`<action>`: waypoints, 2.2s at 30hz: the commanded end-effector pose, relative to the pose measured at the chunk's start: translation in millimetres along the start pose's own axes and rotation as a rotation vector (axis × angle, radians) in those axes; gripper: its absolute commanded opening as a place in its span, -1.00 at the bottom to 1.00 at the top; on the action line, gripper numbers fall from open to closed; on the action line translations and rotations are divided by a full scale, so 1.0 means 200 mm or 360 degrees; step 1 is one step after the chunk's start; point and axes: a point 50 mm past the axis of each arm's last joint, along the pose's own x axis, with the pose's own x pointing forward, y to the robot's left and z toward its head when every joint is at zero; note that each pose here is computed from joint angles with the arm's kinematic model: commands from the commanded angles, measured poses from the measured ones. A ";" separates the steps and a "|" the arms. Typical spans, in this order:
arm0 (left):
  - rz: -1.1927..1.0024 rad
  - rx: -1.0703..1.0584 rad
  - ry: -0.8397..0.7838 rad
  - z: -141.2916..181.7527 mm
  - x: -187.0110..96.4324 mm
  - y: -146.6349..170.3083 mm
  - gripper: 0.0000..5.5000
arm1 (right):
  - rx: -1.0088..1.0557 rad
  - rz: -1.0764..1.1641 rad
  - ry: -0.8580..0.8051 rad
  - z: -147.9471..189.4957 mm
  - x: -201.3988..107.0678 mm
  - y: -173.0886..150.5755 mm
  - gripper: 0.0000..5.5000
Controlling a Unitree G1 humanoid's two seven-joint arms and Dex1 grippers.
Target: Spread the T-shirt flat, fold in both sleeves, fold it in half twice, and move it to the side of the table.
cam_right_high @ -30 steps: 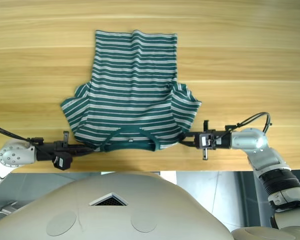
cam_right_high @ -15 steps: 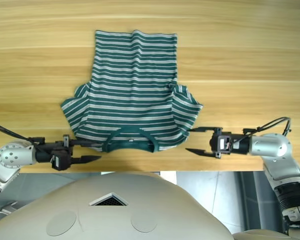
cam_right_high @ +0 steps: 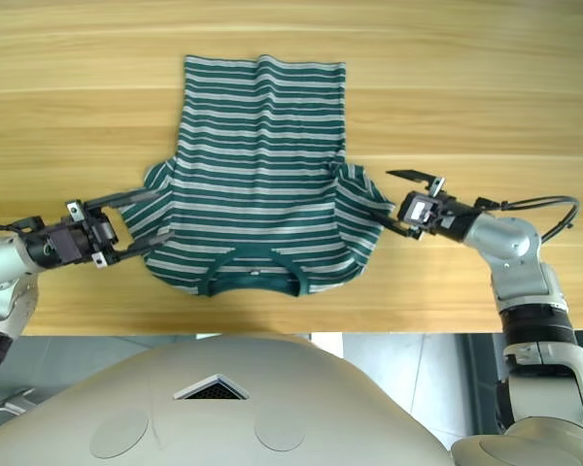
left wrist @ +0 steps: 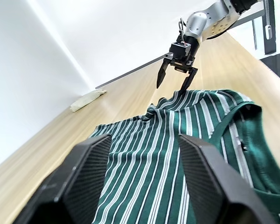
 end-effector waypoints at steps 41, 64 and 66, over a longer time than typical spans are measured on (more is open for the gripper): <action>-0.0302 0.0673 0.1151 -0.18 -0.34 0.06 0.11 | 0.0045 -0.0541 -0.0360 0.13 -0.09 -0.20 0.96; -0.0426 0.0793 0.1229 -0.28 -0.31 0.02 0.11 | 0.0035 -0.0452 -0.0396 0.17 -0.06 -0.14 0.96; -0.0434 0.0793 0.1220 -0.28 -0.30 0.02 0.11 | 0.0037 -0.0449 -0.0397 0.17 -0.05 -0.14 0.96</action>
